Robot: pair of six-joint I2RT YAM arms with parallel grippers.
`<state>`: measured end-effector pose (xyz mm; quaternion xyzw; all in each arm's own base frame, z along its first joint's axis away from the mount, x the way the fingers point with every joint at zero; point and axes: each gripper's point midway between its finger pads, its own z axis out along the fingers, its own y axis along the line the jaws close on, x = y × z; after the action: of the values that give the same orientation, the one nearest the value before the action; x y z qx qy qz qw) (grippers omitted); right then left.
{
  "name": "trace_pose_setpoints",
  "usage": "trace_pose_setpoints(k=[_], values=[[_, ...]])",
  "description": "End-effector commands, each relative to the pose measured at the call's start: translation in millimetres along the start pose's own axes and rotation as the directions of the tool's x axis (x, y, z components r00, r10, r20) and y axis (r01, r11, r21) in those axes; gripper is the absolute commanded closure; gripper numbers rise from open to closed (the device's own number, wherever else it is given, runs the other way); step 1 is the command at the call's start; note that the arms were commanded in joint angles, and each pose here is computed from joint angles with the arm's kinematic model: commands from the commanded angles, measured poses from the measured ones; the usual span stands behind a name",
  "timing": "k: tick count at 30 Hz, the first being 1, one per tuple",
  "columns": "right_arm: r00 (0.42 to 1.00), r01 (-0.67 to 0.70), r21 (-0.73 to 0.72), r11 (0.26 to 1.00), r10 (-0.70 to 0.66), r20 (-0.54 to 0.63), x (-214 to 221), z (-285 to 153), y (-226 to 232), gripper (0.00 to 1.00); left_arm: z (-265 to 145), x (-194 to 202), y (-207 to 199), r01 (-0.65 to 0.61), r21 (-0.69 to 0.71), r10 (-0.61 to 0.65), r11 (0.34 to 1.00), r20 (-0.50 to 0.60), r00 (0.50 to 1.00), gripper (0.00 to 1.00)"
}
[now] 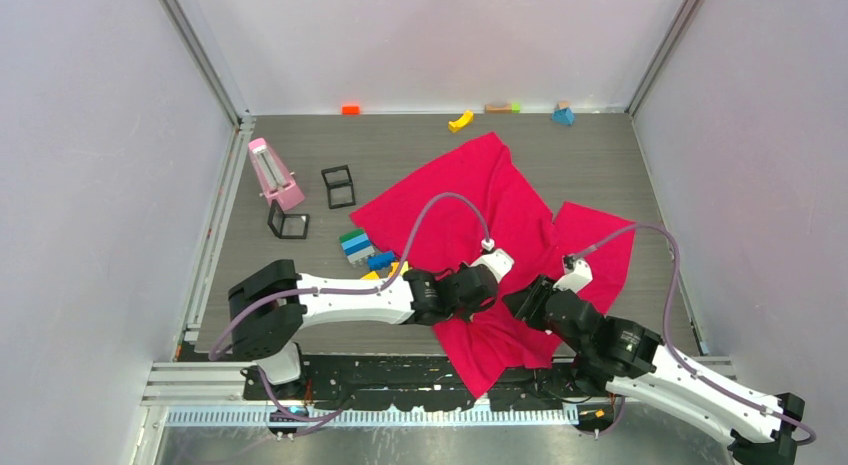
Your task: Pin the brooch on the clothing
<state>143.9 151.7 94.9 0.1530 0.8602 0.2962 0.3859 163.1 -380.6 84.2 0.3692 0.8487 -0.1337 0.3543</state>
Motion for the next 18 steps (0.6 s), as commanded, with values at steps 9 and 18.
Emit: trace_pose_setpoints(k=[9,18], values=[[0.994,-0.051,0.006,0.999,0.05,0.097,-19.8,-7.8,-5.5,0.54,1.6,-13.3,-12.4,-0.069,-0.012,0.07,0.998,0.013,0.997,1.0],[0.988,-0.083,0.014,0.996,0.08,0.135,-26.5,-16.1,-17.7,0.54,5.5,-18.1,-27.2,-0.129,0.008,0.129,0.992,0.015,0.992,1.0]])
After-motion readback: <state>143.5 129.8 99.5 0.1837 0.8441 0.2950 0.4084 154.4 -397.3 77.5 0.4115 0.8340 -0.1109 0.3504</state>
